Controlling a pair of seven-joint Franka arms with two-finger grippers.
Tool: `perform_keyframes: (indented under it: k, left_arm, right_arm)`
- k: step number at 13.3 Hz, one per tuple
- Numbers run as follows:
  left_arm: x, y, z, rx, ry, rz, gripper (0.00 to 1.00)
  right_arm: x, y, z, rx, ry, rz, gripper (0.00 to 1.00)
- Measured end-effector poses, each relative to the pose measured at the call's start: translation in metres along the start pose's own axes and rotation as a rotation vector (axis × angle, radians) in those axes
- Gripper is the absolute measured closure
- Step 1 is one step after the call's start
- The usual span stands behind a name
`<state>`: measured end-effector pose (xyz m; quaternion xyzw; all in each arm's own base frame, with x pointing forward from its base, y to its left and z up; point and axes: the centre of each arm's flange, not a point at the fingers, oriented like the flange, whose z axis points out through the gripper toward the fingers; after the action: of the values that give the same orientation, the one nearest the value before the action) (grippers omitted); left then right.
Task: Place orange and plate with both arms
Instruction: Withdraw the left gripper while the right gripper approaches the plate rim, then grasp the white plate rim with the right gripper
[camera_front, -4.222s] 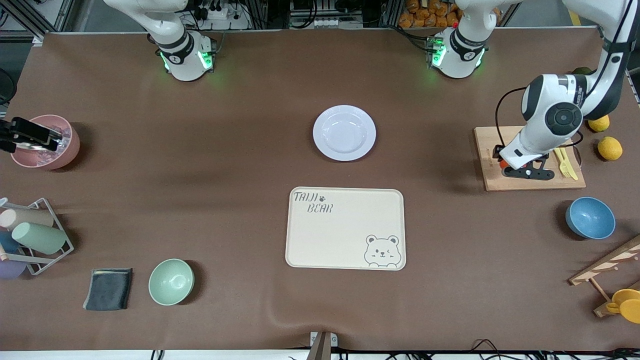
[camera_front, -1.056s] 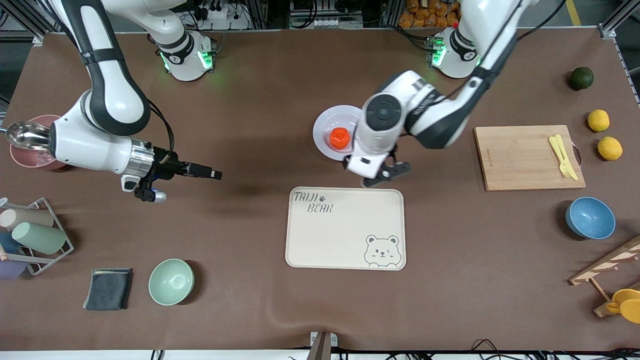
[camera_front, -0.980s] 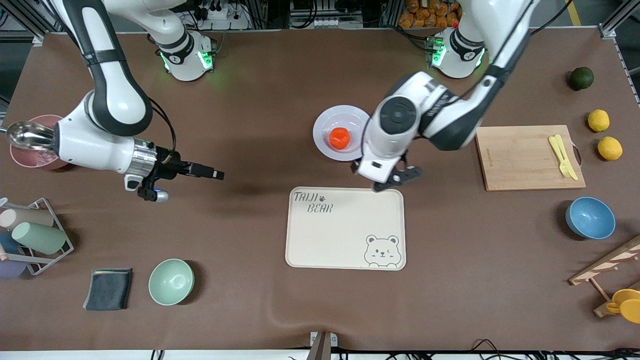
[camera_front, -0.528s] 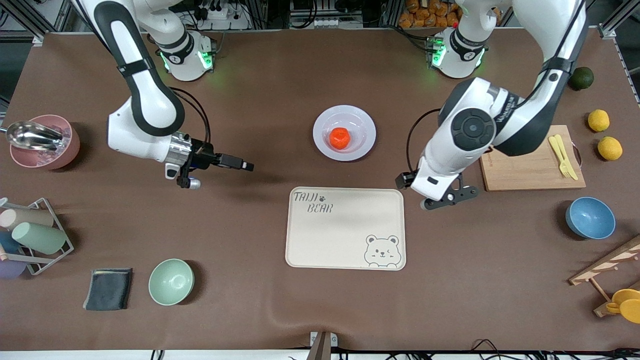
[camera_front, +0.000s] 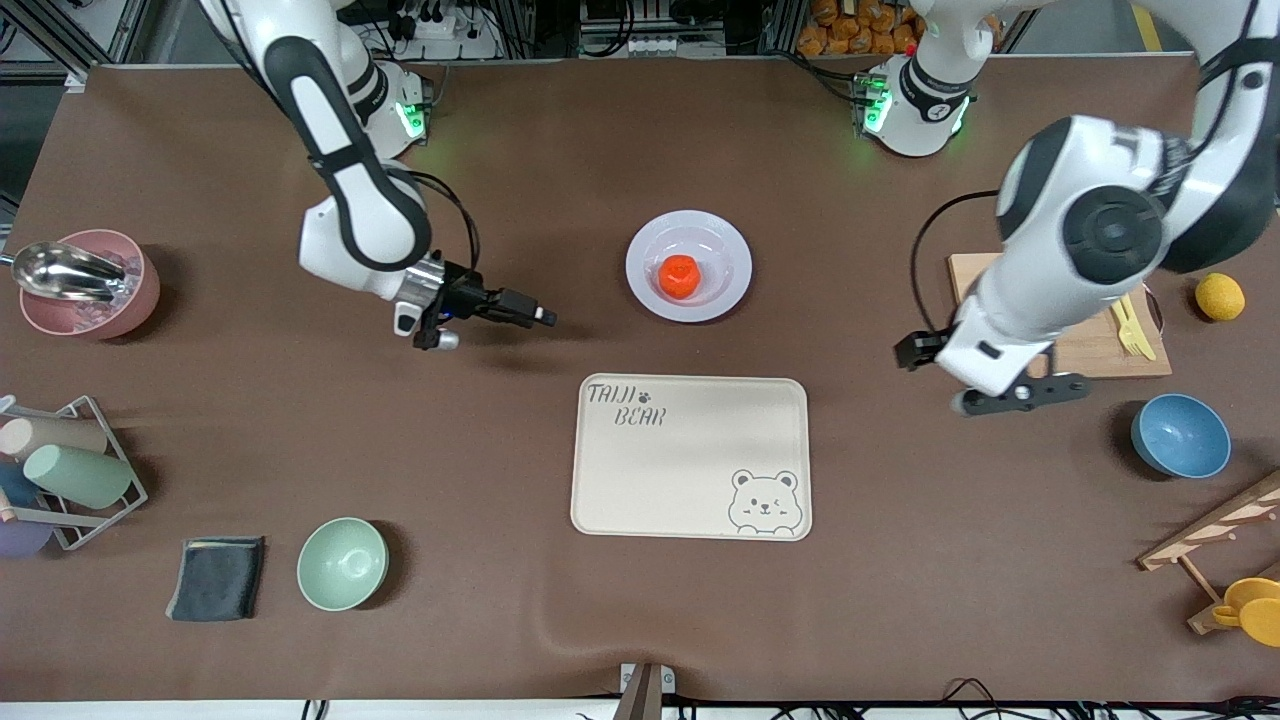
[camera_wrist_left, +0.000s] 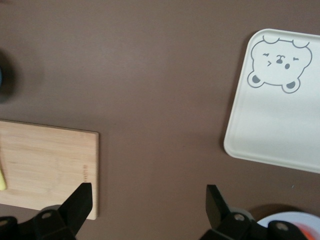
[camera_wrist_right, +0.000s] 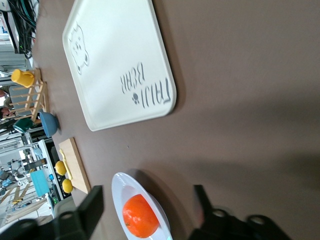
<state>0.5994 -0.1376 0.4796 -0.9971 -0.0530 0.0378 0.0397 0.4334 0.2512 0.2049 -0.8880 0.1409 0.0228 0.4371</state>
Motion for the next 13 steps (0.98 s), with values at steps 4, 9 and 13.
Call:
perform_keyframes:
  k: [4,9,13]
  left_arm:
    - [-0.026,-0.054,-0.057,0.008,0.001,0.06,0.0]
    - [-0.054,-0.055,-0.088,0.015,-0.008,0.164,0.0]
    - [-0.061,-0.057,-0.125,-0.051,0.002,0.161,0.0]
  right_arm:
    - [-0.018,0.007,0.02,-0.02,-0.022,-0.025,0.28]
    - [-0.072,-0.001,0.059,-0.026,0.003,-0.036,0.28]
    - [-0.104,0.004,0.081,-0.033,0.004,-0.042,0.29]
